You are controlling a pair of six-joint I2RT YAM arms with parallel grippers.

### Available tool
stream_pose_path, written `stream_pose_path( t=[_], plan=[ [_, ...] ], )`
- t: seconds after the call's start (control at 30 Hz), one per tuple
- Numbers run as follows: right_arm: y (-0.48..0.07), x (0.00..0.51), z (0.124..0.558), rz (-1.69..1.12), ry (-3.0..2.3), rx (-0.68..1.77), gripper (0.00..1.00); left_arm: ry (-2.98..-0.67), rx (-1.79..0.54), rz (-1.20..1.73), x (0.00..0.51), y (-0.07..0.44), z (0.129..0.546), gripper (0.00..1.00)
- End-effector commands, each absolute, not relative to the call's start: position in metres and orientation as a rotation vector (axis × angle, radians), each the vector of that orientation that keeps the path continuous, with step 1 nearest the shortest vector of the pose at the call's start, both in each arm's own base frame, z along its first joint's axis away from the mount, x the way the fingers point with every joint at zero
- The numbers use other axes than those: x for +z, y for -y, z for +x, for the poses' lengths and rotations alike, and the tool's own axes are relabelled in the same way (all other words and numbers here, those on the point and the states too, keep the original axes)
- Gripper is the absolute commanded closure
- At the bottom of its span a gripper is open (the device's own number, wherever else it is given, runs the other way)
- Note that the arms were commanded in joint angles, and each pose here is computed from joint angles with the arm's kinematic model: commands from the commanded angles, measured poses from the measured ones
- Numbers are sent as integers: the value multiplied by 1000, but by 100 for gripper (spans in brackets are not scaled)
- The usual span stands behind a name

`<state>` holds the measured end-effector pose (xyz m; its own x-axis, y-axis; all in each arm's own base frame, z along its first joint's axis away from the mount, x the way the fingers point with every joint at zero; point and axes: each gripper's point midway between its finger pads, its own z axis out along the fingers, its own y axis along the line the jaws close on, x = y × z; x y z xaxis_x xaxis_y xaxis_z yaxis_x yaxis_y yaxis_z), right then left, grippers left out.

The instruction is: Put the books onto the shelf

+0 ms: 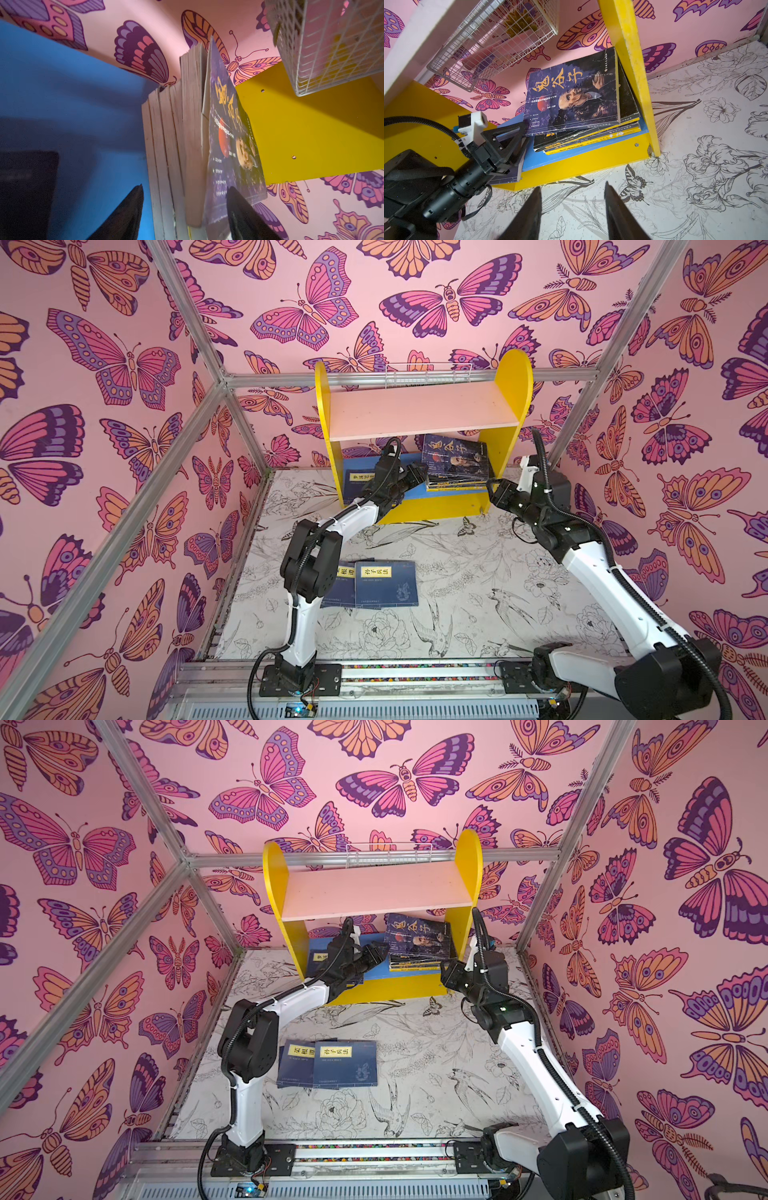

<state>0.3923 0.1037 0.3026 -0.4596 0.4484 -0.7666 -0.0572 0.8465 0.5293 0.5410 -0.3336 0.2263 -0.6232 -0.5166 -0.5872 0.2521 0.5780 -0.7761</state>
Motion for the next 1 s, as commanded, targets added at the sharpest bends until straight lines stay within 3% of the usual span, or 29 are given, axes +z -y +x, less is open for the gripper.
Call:
stream_pose_path(
  t=[0.0, 0.23, 0.57, 0.97],
  plan=[
    [-102, 299, 390, 269, -1985, 604, 52, -1858, -1150, -188, 247, 340, 552, 38],
    [-96, 290, 390, 287, -2009, 594, 53, -1851, -1205, -181, 244, 349, 555, 62],
    [-93, 282, 390, 313, -2027, 599, 52, -1874, -1256, -140, 245, 357, 535, 73],
    [-94, 273, 390, 339, -2039, 615, 52, -1898, -1314, -90, 246, 376, 509, 78]
  ],
)
